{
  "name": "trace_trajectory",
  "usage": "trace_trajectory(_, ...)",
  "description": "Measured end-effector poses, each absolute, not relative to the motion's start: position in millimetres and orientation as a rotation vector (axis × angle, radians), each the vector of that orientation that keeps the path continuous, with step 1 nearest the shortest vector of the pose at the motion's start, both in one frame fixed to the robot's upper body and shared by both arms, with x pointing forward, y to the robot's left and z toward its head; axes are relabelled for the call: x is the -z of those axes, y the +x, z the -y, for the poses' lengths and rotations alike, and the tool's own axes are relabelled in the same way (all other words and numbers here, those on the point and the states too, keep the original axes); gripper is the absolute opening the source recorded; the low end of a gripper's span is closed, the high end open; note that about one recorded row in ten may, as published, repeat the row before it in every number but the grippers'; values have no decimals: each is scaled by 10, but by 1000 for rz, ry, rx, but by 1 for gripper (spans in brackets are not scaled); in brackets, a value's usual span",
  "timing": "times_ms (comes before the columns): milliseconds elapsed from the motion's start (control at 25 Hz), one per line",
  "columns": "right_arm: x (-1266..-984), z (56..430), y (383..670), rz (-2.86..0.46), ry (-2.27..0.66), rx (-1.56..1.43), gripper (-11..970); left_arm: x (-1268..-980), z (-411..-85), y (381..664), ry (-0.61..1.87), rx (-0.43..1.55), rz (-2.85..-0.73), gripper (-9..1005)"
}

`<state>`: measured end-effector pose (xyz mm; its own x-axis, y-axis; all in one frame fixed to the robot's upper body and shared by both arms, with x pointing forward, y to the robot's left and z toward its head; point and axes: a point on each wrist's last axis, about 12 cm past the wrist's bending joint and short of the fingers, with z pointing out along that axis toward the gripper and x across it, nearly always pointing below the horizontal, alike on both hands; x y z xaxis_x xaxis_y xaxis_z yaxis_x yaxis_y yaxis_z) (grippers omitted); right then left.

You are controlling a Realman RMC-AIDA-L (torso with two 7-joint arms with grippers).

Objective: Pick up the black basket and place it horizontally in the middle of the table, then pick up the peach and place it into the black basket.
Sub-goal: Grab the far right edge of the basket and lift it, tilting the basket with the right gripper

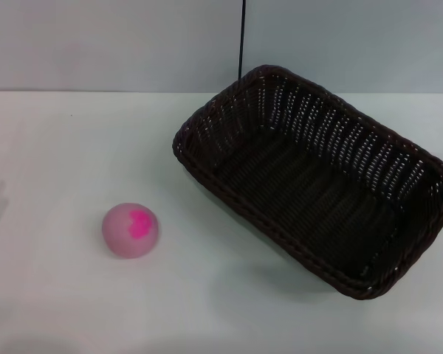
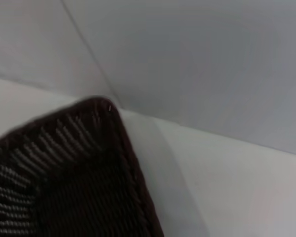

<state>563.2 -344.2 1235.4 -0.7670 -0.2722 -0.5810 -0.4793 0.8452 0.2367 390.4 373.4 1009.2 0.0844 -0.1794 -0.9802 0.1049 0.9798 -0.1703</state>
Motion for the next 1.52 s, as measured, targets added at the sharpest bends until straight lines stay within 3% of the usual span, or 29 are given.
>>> trace_trajectory(240,-12035,2989,5879,-2492,-664,-511,715,-10085,-3728,3890,-67,214,-1473,814)
trace_trajectory(520,-11749,2732,5988,-2489,-730,-557,700,-10085,-3706,3908,-66,224,-1470,809)
trace_trajectory(1400,-11360,2522,6119,-2427,-749,-623,653,-10092,-3705,3936,-51,218,-1469,793)
trace_trajectory(1520,-11352,2515,6124,-2426,-769,-620,534,-10091,-3703,3946,-51,218,-1471,791)
